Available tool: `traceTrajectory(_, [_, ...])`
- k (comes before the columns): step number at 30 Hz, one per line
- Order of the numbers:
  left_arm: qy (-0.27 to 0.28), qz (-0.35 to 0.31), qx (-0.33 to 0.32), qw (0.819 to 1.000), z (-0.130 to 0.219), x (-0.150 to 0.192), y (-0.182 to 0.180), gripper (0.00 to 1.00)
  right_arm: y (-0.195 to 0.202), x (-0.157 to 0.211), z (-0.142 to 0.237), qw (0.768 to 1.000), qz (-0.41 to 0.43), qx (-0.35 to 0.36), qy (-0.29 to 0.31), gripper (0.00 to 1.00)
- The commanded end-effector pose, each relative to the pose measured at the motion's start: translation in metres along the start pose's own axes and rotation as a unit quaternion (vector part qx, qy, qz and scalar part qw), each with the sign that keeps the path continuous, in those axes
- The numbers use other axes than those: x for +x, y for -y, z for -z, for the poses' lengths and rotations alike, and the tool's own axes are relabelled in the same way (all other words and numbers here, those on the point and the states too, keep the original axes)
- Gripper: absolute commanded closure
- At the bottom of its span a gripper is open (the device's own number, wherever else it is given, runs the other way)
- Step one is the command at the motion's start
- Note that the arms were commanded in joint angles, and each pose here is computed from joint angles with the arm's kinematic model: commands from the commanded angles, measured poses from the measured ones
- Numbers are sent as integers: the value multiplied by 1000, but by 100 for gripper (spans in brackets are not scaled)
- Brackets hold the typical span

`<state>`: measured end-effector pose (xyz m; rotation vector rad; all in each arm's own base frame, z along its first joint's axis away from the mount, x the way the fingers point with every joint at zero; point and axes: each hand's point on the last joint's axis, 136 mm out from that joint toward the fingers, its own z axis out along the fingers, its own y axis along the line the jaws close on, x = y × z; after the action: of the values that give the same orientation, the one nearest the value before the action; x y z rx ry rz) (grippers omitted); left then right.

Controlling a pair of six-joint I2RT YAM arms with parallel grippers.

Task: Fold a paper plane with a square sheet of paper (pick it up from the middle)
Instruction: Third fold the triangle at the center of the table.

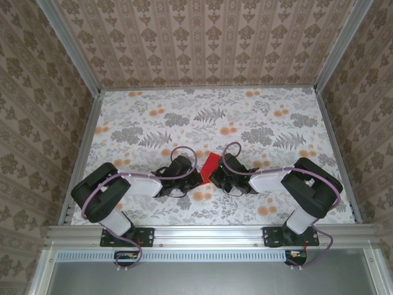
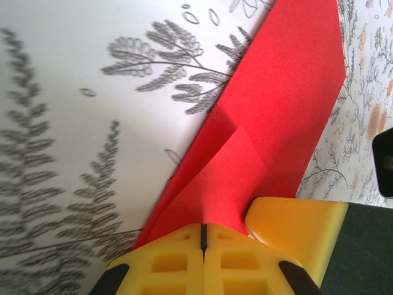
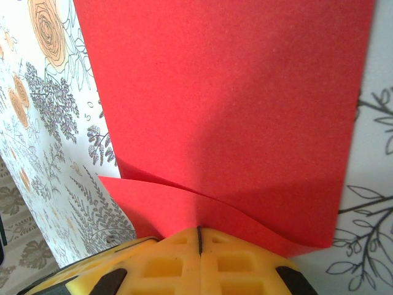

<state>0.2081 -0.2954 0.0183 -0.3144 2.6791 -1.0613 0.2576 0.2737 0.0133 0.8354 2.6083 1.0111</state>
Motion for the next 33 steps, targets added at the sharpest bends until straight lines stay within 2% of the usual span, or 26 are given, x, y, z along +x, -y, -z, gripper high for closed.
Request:
traceTrajectory(1, [-1, 33, -107, 994, 12, 12, -67, 100, 69, -2, 3, 992, -34, 118, 18, 96])
traceTrajectory(8, [11, 43, -126, 991, 31, 16, -85, 100, 78, -4, 6, 990, -36, 134, 25, 96])
traceTrajectory(10, [14, 32, -110, 993, 35, 11, -75, 100, 78, -5, 6, 990, -32, 134, 24, 96])
traceTrajectory(15, [19, -24, -44, 999, 48, -3, -23, 100, 73, -5, 5, 991, -26, 130, 21, 96])
traceTrajectory(19, [25, -38, -6, 999, 56, -8, 2, 100, 73, -4, 5, 991, -24, 130, 19, 96])
traceTrajectory(33, [-8, 43, 65, 997, 10, 1, 24, 100, 72, -4, 3, 992, -24, 126, 19, 96])
